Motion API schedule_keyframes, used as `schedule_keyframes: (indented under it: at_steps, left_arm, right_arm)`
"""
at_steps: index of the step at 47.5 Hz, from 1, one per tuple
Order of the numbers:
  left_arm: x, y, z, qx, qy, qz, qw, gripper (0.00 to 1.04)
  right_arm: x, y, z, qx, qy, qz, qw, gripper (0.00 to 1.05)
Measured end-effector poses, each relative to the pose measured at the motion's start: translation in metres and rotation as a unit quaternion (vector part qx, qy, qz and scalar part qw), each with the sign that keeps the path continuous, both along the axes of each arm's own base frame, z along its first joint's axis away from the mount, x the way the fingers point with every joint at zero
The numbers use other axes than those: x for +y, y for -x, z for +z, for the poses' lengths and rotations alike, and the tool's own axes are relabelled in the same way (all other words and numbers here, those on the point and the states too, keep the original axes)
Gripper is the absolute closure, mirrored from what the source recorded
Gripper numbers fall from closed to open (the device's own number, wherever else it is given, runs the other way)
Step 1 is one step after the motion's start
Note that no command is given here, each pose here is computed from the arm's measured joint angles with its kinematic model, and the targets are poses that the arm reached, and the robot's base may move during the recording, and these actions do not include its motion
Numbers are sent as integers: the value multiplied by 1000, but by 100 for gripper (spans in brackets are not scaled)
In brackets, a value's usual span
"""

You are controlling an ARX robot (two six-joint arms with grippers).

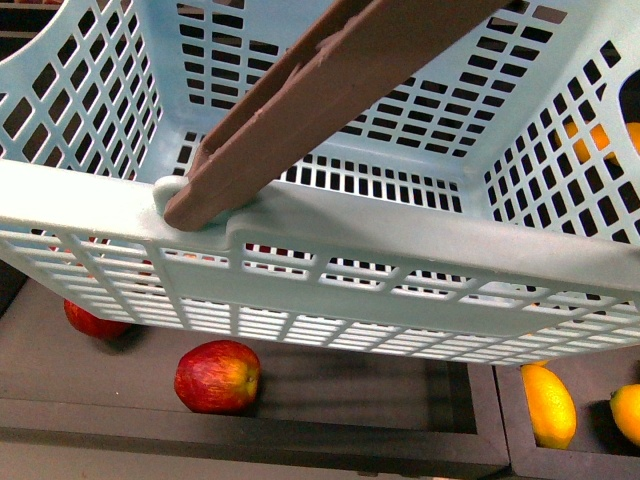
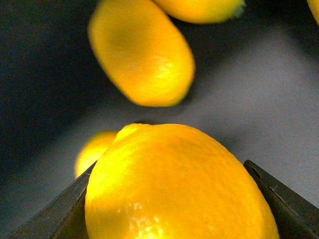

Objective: Pick lemon and mango into basket

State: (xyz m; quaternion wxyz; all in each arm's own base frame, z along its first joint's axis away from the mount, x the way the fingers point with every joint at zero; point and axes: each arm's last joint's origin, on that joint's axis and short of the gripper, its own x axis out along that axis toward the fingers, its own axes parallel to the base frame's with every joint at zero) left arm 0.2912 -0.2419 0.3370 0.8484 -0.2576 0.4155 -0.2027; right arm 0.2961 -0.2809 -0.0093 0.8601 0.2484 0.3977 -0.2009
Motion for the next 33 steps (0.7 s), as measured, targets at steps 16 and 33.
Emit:
schedule_keyframes:
  at_steps: [16, 33]
  left_arm:
    - [0, 0, 0, 0, 0, 0, 1000, 97]
    - [0, 0, 0, 0, 0, 0, 1000, 97]
  right_arm:
    - [54, 32, 119, -132, 3, 118, 984, 32]
    - [202, 62, 255, -308, 9, 276, 911, 33]
